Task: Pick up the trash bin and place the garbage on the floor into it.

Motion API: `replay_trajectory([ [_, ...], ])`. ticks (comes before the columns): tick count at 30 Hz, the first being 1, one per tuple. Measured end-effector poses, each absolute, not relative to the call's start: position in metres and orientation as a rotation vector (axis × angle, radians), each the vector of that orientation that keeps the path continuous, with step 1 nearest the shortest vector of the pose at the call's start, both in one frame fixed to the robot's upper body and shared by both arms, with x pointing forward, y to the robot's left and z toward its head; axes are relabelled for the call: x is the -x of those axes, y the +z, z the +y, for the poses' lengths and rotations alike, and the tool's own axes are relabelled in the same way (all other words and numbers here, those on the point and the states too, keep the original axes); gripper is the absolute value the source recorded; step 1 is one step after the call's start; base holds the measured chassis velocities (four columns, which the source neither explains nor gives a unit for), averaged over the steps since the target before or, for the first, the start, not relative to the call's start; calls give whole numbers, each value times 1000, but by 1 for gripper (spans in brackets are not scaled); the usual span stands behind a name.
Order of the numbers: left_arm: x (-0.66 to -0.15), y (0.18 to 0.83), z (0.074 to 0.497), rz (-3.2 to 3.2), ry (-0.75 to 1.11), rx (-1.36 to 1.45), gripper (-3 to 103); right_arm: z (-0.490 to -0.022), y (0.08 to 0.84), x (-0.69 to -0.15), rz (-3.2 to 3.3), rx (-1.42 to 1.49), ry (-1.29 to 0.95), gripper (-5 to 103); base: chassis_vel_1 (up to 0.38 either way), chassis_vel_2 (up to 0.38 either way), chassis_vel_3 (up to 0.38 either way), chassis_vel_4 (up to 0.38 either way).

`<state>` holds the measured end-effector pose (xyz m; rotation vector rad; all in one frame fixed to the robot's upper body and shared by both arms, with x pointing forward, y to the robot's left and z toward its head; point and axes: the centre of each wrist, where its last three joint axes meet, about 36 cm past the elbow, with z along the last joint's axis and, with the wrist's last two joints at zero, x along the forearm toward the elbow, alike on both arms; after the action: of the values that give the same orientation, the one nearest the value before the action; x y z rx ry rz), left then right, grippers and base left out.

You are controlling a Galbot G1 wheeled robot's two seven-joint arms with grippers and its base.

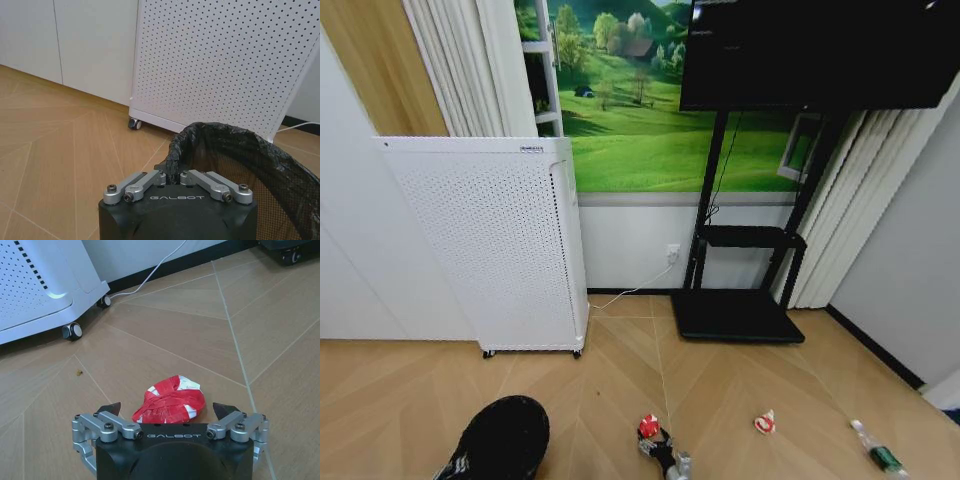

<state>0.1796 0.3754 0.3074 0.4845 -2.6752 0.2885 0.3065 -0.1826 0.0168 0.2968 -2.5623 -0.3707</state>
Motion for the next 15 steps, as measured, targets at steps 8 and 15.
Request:
replay_trajectory([
  [8, -178, 309, 375, -2679, 285, -482, 7, -183, 18, -310, -2564, -298, -380, 100, 0, 0, 0, 0],
  [15, -178, 310, 374, -2685, 289, -483, 7, -183, 14, -299, -2564, -336, -377, 100, 0, 0, 0, 0],
])
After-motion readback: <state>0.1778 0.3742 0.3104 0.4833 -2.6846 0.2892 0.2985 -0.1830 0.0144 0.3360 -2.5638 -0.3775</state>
